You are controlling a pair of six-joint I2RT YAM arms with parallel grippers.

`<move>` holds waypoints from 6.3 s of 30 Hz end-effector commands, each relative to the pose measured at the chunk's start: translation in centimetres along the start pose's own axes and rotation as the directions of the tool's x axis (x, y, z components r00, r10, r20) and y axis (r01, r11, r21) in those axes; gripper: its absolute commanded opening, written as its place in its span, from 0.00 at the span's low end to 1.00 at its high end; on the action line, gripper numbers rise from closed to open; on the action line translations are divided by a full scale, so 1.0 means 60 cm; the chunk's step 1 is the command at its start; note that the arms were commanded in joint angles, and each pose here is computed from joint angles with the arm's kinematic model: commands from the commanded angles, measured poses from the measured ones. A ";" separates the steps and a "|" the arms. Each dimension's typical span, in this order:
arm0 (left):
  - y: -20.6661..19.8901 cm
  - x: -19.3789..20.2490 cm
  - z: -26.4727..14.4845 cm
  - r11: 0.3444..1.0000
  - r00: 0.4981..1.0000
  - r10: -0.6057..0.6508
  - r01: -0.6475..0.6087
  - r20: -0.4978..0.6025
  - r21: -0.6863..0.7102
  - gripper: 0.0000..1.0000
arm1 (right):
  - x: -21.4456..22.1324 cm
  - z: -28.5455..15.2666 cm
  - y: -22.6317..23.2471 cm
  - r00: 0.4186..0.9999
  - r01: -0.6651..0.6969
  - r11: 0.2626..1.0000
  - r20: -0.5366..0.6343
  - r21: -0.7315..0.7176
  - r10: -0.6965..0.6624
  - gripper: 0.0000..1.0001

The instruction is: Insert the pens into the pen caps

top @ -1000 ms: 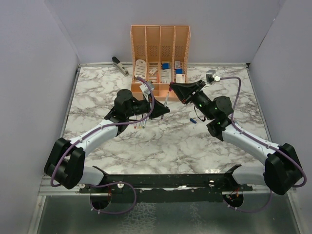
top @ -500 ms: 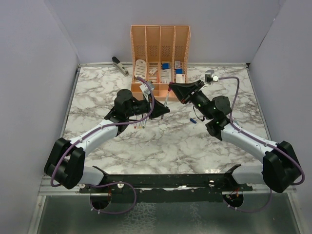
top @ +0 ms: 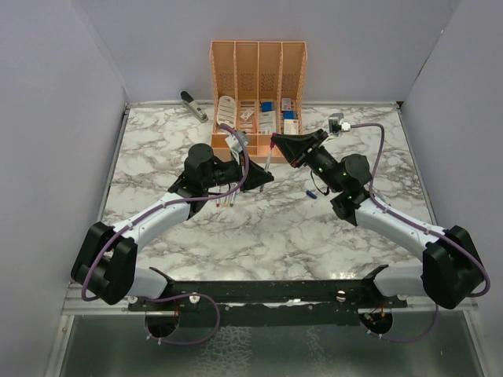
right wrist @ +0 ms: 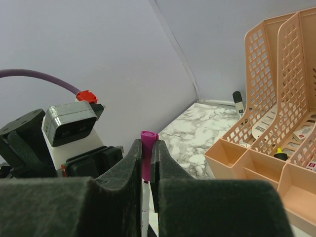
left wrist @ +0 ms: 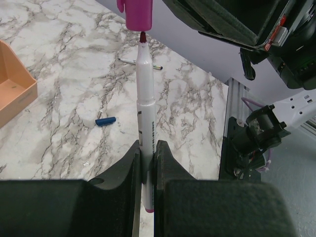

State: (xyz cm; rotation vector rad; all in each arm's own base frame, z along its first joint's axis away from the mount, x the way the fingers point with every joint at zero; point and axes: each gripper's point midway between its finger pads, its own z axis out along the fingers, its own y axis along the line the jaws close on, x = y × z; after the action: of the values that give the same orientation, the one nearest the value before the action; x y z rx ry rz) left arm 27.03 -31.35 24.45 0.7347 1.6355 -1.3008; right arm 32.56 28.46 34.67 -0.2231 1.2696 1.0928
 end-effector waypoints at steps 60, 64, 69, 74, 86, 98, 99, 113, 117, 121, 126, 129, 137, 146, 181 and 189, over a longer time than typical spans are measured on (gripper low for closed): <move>-0.007 -0.049 -0.027 0.994 0.989 0.103 -0.099 0.107 -0.047 0.00 | 0.052 -0.008 0.028 0.993 -0.051 0.998 -0.109 -0.027 0.048 0.01; -0.007 -0.048 -0.026 0.994 0.989 0.104 -0.100 0.105 -0.045 0.00 | 0.051 -0.005 0.025 0.994 -0.044 0.999 -0.105 -0.021 0.042 0.01; -0.009 -0.051 -0.027 0.994 0.988 0.111 -0.107 0.106 -0.038 0.00 | 0.054 -0.004 0.019 0.994 -0.035 0.999 -0.105 -0.013 0.033 0.01; -0.010 -0.049 -0.028 0.993 0.988 0.112 -0.108 0.105 -0.039 0.00 | 0.063 -0.002 0.017 0.993 -0.054 0.998 -0.111 -0.012 0.052 0.01; -0.009 -0.084 -0.027 0.989 0.979 0.145 -0.138 0.145 -0.062 0.00 | 0.129 -0.015 0.020 0.964 -0.115 0.993 -0.245 -0.032 0.104 0.01; 0.009 -0.176 -0.031 0.964 0.937 0.243 -0.205 0.252 -0.169 0.00 | 0.235 -0.024 0.023 0.883 -0.077 0.997 -0.463 0.019 0.077 0.01; 0.012 -0.182 -0.033 0.962 0.933 0.250 -0.207 0.260 -0.180 0.00 | 0.242 -0.025 0.021 0.877 -0.073 0.997 -0.473 0.030 0.078 0.01; 0.037 -0.205 -0.055 0.946 0.918 0.272 -0.201 0.290 -0.253 0.00 | 0.294 -0.031 0.003 0.836 -0.018 0.993 -0.544 0.114 0.078 0.01; 0.046 -0.163 -0.054 0.957 0.942 0.225 -0.165 0.248 -0.240 0.00 | 0.283 -0.018 -0.007 0.848 -0.006 0.987 -0.522 0.160 0.090 0.01; 0.058 -0.113 -0.064 0.960 0.965 0.164 -0.108 0.203 -0.259 0.14 | 0.275 -0.005 -0.011 0.853 -0.003 0.982 -0.512 0.187 0.100 0.01; 0.071 -0.068 -0.077 0.953 0.980 0.107 -0.054 0.166 -0.299 0.30 | 0.265 0.005 -0.017 0.860 0.002 0.975 -0.498 0.220 0.111 0.01; 0.078 -0.051 -0.083 0.946 0.986 0.090 -0.040 0.143 -0.322 0.39 | 0.259 0.008 -0.023 0.866 0.011 0.970 -0.487 0.242 0.112 0.01; 0.094 -0.019 -0.103 0.917 0.993 0.097 -0.064 0.063 -0.394 0.44 | 0.261 0.001 -0.078 0.871 0.088 0.906 -0.474 0.413 0.131 0.01; 0.118 0.013 -0.147 0.845 0.994 0.102 -0.101 -0.027 -0.525 0.44 | 0.325 -0.007 -0.141 0.809 0.154 0.787 -0.533 0.598 0.247 0.01; 0.107 0.022 -0.166 0.835 0.993 0.110 -0.113 -0.038 -0.538 0.44 | 0.466 0.015 -0.283 0.758 0.257 0.590 -0.539 0.765 0.368 0.02; 0.106 0.025 -0.166 0.840 0.993 0.108 -0.112 -0.038 -0.531 0.44 | 0.459 0.018 -0.304 0.762 0.298 0.581 -0.555 0.758 0.333 0.30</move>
State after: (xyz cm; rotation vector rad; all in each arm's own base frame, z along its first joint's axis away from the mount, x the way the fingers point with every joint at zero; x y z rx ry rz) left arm 29.41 -19.92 20.38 0.4608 1.8452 -0.6750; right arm 42.76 35.02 3.94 0.1595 2.3642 0.3430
